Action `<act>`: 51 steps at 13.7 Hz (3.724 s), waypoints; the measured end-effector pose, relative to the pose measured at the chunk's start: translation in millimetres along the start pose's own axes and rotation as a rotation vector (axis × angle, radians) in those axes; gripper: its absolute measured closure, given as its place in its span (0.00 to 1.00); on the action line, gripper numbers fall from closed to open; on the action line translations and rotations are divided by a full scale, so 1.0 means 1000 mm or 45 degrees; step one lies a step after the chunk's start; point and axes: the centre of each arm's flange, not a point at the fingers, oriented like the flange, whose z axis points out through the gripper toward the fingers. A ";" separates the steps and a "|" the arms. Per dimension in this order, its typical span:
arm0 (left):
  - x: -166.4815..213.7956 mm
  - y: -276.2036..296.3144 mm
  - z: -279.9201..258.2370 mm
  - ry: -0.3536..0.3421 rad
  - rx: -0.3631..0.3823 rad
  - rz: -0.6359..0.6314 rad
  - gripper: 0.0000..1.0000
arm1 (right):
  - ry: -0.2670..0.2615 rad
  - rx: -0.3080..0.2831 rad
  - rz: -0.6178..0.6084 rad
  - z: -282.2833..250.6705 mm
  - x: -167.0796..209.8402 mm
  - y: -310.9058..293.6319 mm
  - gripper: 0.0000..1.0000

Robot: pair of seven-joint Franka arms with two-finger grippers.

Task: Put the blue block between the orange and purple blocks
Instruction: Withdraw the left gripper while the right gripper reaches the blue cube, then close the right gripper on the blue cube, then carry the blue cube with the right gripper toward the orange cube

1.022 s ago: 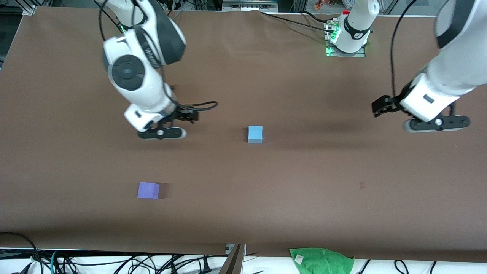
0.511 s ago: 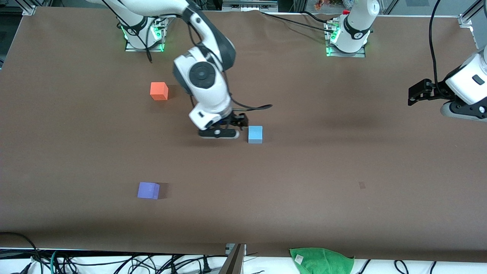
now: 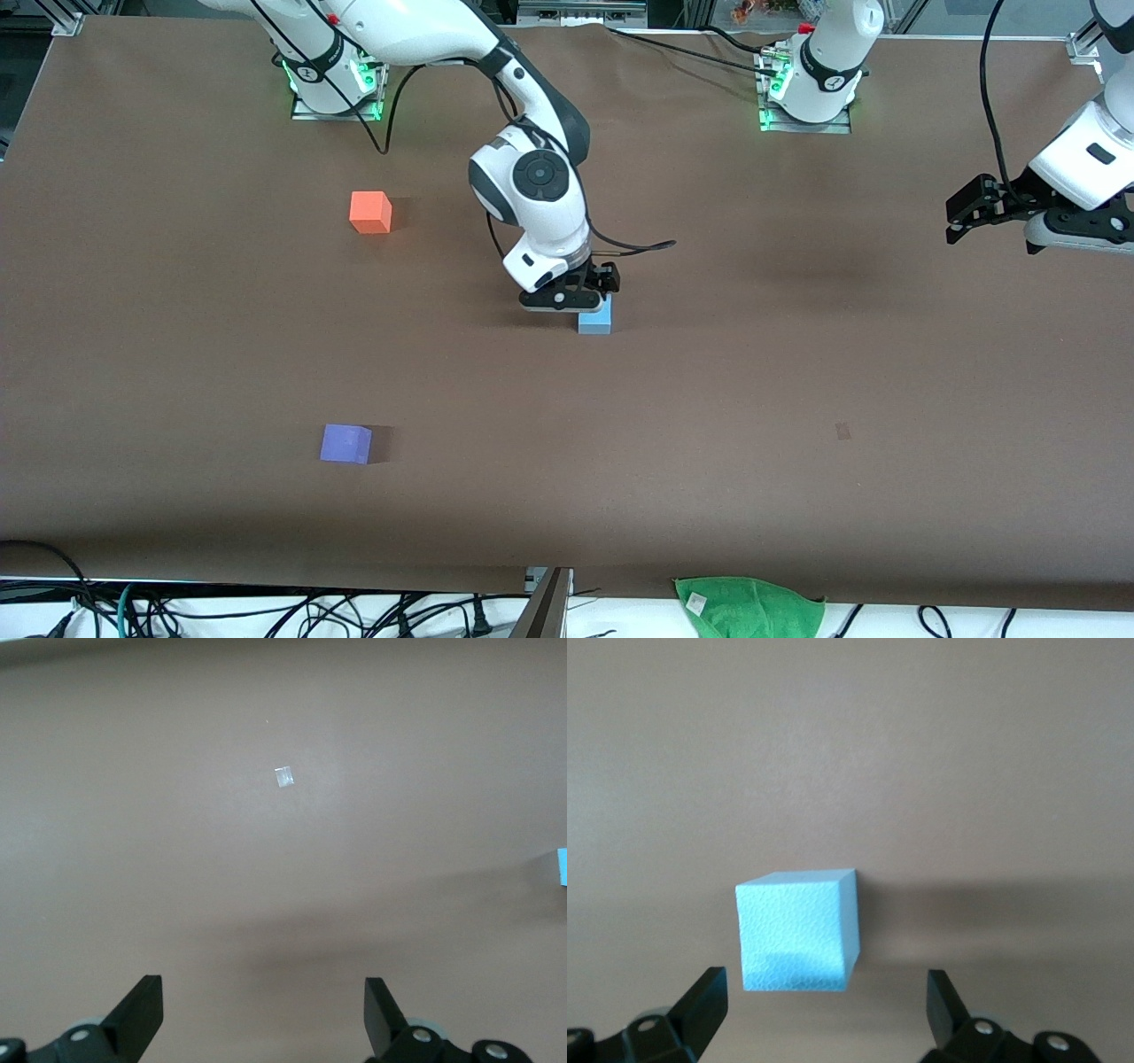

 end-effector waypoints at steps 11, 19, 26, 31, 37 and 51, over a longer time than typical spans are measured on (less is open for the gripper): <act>0.009 0.012 -0.006 -0.041 -0.015 0.024 0.00 | 0.033 -0.059 -0.099 0.052 -0.043 -0.019 0.00; 0.016 0.015 -0.010 -0.027 -0.015 -0.010 0.00 | 0.085 -0.027 -0.091 0.059 -0.032 -0.014 0.01; 0.016 0.017 -0.012 -0.024 -0.015 -0.007 0.00 | 0.100 -0.022 -0.093 0.058 -0.029 -0.014 0.45; 0.016 0.017 -0.011 -0.024 -0.015 -0.007 0.00 | 0.141 -0.034 -0.066 0.039 -0.004 -0.007 0.45; 0.017 0.017 -0.011 -0.024 -0.016 -0.005 0.00 | 0.083 -0.148 -0.119 -0.055 0.066 0.049 0.45; 0.017 0.018 -0.011 -0.023 -0.016 -0.004 0.00 | -0.138 -0.137 -0.004 -0.109 0.134 0.354 0.45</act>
